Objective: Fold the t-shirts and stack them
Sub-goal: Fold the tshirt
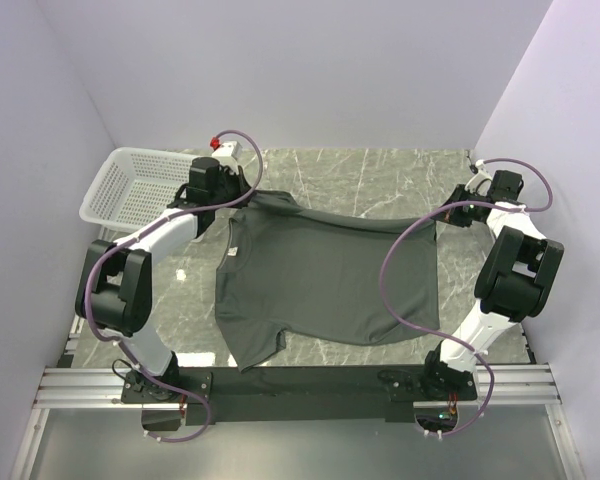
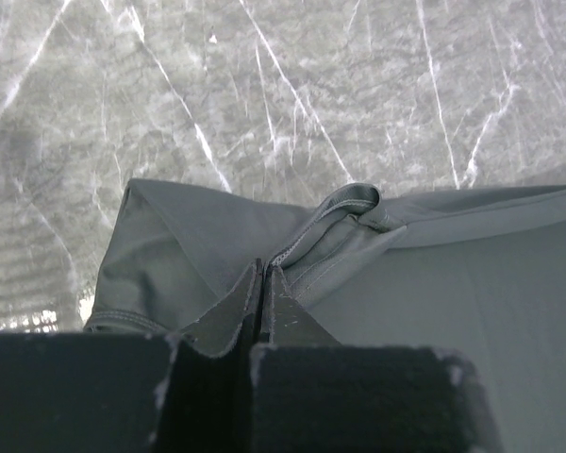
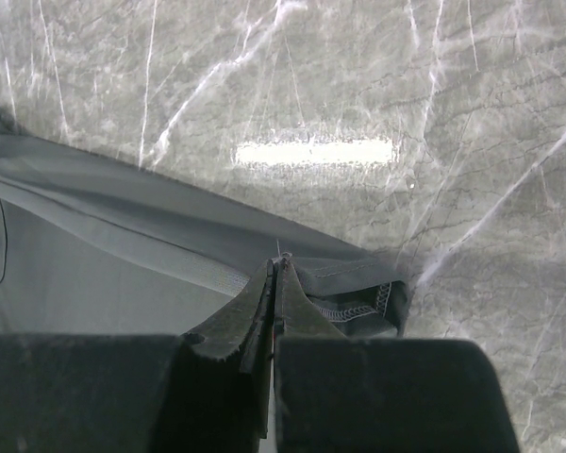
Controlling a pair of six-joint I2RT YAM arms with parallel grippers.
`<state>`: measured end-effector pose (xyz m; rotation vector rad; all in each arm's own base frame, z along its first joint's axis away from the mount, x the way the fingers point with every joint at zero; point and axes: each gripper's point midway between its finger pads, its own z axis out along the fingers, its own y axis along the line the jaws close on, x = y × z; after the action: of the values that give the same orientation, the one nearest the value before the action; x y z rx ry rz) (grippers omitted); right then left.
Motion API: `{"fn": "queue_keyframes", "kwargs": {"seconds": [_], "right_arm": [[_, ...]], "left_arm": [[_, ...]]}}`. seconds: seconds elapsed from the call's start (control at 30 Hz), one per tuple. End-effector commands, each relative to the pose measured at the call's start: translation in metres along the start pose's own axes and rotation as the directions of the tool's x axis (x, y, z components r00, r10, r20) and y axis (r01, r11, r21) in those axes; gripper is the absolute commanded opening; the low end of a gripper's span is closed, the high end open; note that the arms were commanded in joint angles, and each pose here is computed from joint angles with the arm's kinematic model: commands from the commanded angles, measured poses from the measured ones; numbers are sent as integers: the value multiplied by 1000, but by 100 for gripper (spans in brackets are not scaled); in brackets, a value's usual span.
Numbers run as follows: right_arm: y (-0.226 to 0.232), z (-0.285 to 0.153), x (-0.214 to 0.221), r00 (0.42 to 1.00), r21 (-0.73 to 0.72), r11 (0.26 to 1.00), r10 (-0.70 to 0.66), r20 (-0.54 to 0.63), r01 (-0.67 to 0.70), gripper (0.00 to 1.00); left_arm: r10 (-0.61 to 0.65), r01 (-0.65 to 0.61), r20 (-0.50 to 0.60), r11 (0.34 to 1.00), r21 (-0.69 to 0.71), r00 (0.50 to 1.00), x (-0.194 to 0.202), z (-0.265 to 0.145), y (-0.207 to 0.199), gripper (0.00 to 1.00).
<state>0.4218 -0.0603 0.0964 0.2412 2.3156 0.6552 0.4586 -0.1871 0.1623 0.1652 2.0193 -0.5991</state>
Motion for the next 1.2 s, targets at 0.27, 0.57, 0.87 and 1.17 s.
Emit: {"fn": "queue_keyframes", "kwargs": {"seconds": [0.27, 0.57, 0.87, 1.17], "right_arm": [[-1, -13, -5, 999, 14, 1000, -22, 26, 22, 0], [-1, -12, 0, 1000, 6, 1000, -21, 8, 21, 0], [-3, -11, 3, 1000, 9, 1000, -16, -5, 16, 0], [-5, -11, 9, 999, 14, 1000, -23, -23, 23, 0]], "left_arm": [[32, -32, 21, 999, 12, 999, -5, -15, -11, 1], [38, -38, -14, 999, 4, 999, 9, -16, -15, 1], [30, -31, -31, 999, -38, 999, 17, -20, -10, 1], [13, -17, -66, 998, -58, 998, 27, -18, -8, 1]]}}
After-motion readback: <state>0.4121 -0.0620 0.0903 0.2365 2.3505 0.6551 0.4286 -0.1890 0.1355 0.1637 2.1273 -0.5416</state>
